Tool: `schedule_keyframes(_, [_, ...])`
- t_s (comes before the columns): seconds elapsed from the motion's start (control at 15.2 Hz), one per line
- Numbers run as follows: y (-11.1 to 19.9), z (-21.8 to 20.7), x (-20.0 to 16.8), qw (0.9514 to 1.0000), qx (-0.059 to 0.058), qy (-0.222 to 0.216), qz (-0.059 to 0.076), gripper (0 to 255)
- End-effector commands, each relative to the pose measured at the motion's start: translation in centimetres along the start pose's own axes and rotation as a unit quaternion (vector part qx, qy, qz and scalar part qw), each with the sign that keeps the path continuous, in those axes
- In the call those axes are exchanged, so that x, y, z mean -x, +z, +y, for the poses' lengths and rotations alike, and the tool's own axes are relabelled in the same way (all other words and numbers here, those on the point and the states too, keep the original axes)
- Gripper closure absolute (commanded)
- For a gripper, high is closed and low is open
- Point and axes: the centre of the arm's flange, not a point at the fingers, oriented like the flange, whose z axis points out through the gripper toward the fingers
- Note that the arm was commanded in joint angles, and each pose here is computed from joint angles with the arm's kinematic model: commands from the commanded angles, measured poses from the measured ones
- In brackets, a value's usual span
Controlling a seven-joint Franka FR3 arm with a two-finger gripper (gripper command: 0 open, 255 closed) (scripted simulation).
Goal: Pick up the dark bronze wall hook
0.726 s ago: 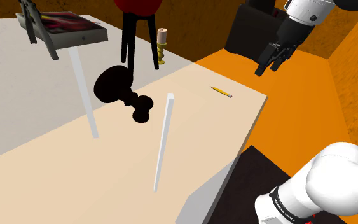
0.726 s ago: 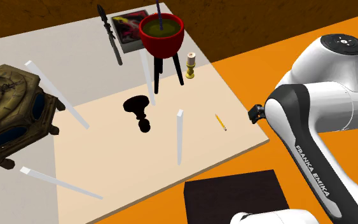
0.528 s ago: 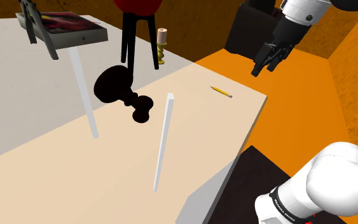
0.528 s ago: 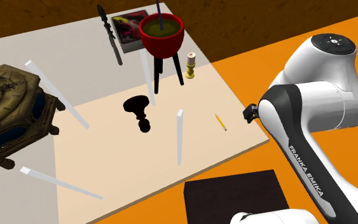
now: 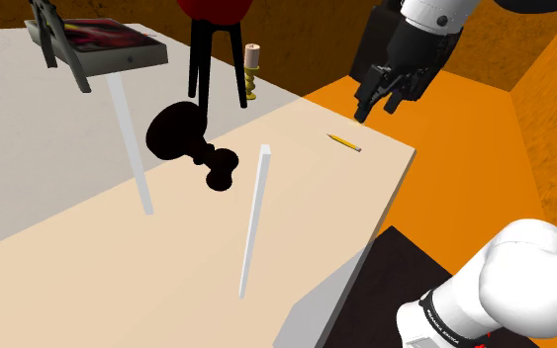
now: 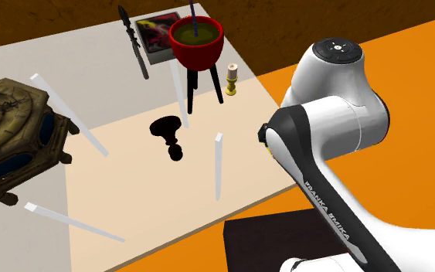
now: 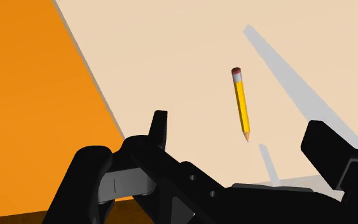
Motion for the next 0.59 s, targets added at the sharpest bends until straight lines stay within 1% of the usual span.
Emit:
schedule_keyframes(0.0, [0.0, -2.7, -0.4, 1.0000, -0.001, 0.000, 0.001, 0])
schedule_keyframes(0.53, [-0.3, -13.0, -2.0, 1.0000, -0.004, -0.003, 0.007, 0])
